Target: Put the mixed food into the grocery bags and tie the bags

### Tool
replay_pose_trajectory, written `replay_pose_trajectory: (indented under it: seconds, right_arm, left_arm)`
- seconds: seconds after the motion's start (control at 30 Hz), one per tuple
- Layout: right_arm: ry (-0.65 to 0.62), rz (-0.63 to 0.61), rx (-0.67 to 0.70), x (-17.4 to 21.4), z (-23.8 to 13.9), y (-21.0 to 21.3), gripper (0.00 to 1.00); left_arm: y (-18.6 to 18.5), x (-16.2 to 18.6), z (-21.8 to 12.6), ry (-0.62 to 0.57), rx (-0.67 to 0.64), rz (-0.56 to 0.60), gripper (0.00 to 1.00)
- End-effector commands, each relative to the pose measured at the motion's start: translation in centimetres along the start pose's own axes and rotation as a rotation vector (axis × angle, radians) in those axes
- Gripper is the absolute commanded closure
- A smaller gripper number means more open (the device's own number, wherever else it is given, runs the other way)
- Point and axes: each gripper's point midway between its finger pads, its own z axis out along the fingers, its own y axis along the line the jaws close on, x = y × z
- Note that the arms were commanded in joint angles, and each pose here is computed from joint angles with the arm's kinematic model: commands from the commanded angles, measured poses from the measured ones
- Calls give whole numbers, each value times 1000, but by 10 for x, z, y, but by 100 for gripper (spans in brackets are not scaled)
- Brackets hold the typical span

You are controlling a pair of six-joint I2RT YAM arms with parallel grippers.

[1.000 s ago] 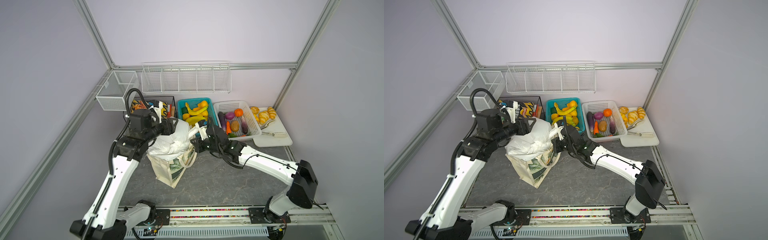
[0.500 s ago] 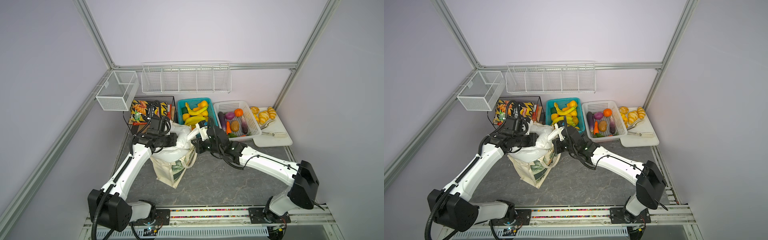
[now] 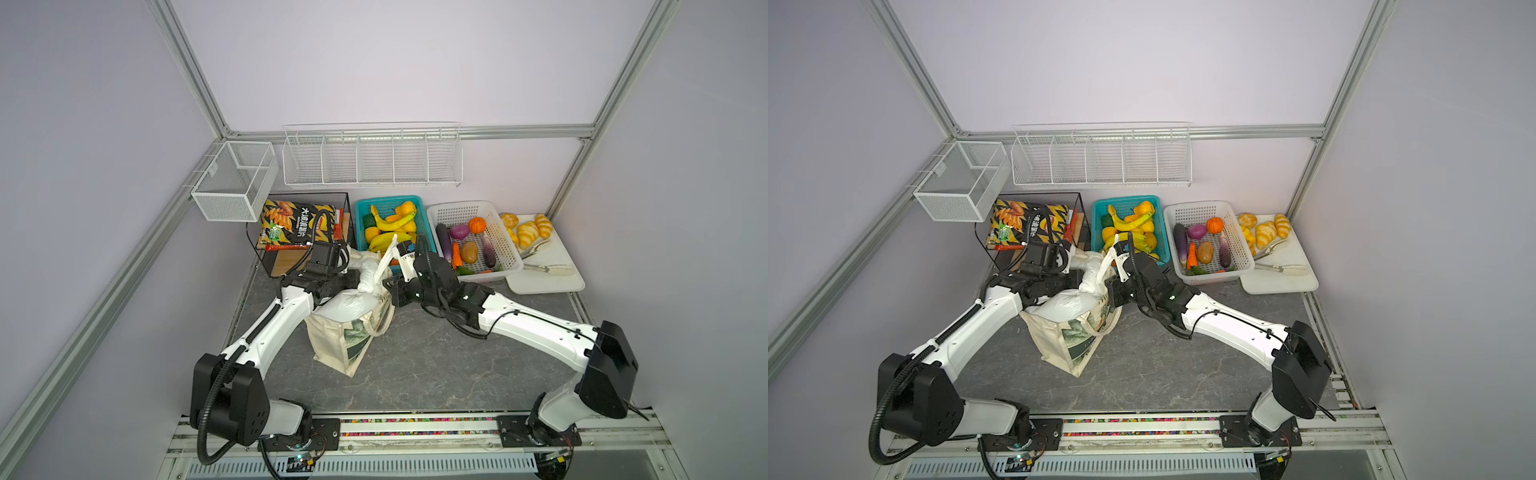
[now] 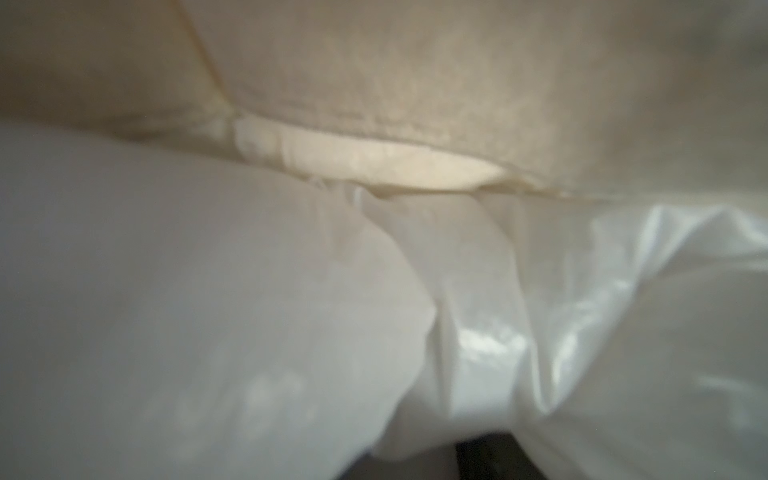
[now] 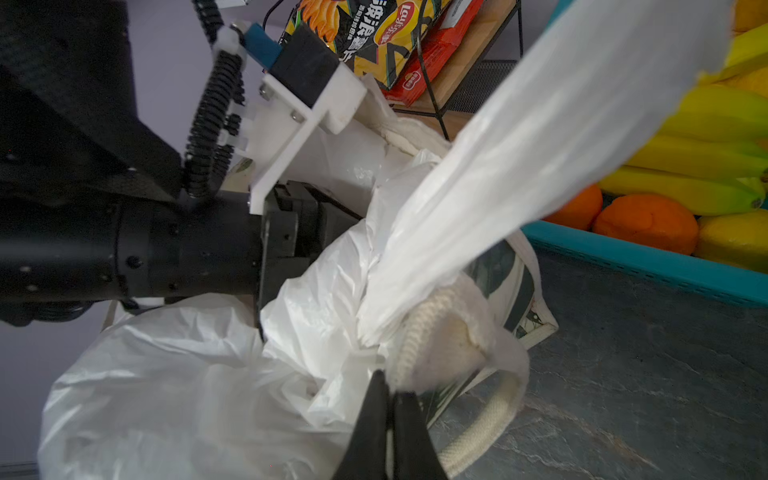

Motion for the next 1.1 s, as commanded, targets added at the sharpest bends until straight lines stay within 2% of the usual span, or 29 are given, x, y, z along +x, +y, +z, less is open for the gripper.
replay_pose_trajectory:
  seconds: [0.0, 0.13, 0.27, 0.33, 0.4, 0.57, 0.67, 0.8, 0.9, 1.07]
  right_arm:
    - [-151, -34, -57, -43, -20, 20, 93]
    - [-158, -37, -76, -50, -21, 25, 93]
    - [-159, -41, -78, -52, -22, 26, 93]
    - [-151, -44, -73, -49, -22, 24, 93]
    - [-145, -45, -60, -45, -21, 21, 93]
    - [-130, -39, -41, -37, -20, 14, 93]
    - [-123, -44, -30, -35, -21, 12, 93]
    - [-119, -45, -23, -34, -21, 10, 93]
    - [-113, -47, -21, -32, -19, 10, 93]
    - [-114, -54, -17, -33, -18, 9, 93]
  left_arm:
    - [30, 74, 18, 233, -147, -47, 52]
    - [36, 84, 25, 218, -168, -87, 51]
    - [33, 88, 30, 204, -176, -81, 44]
    - [29, 79, 23, 176, -167, -76, 41]
    - [22, 56, 5, 100, -159, -61, 38]
    - [1, -18, -62, -178, -140, -6, 30]
    - [-10, -46, -101, -334, -109, 21, 27]
    - [-25, -63, -144, -450, -58, 50, 22]
    - [-34, -54, -160, -431, -4, 54, 23]
    - [-37, 8, -153, -189, 63, 17, 28]
